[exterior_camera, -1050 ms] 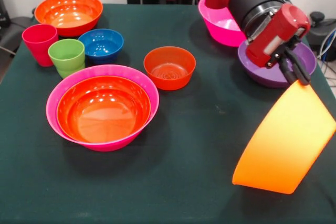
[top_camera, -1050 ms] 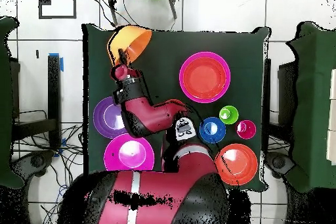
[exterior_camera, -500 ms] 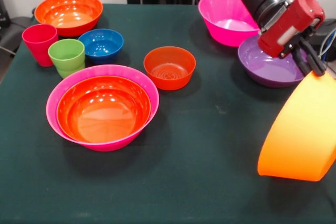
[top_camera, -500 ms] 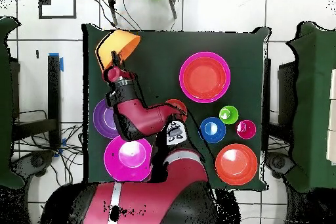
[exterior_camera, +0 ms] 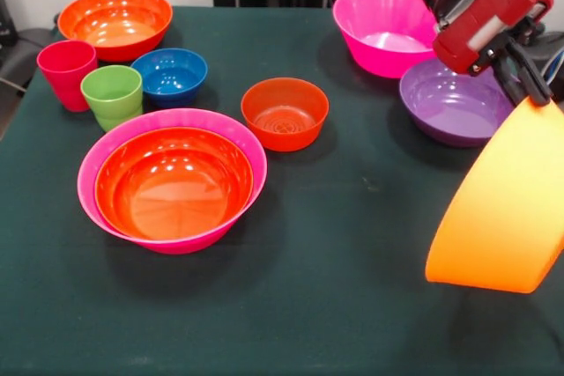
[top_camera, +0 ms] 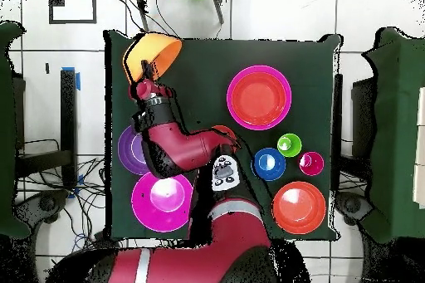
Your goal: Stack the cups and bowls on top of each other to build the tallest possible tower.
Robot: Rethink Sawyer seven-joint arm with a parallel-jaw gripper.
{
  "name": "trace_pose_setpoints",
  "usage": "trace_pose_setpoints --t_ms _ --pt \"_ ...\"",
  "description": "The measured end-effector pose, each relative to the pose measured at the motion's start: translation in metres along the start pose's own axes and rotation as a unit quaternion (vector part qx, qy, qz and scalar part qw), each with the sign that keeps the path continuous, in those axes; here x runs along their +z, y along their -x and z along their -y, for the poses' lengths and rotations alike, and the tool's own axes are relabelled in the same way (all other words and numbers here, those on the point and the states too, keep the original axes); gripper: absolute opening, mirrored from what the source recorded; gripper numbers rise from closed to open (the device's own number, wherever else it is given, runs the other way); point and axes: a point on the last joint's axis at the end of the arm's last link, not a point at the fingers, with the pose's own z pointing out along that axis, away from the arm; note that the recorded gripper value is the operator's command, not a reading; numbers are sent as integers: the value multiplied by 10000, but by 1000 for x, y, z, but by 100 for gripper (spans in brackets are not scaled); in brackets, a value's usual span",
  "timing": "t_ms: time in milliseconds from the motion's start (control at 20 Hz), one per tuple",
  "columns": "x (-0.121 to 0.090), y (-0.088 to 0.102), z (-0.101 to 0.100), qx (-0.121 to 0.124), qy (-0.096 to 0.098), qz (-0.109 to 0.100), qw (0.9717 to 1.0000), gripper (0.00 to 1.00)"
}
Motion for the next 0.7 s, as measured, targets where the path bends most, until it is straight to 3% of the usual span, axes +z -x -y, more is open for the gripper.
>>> trace_pose_setpoints --t_ms 300,700 --pt "-1 4 6 21 -56 21 10000 0" --pt "-3 -10 28 93 -221 -71 9997 0"
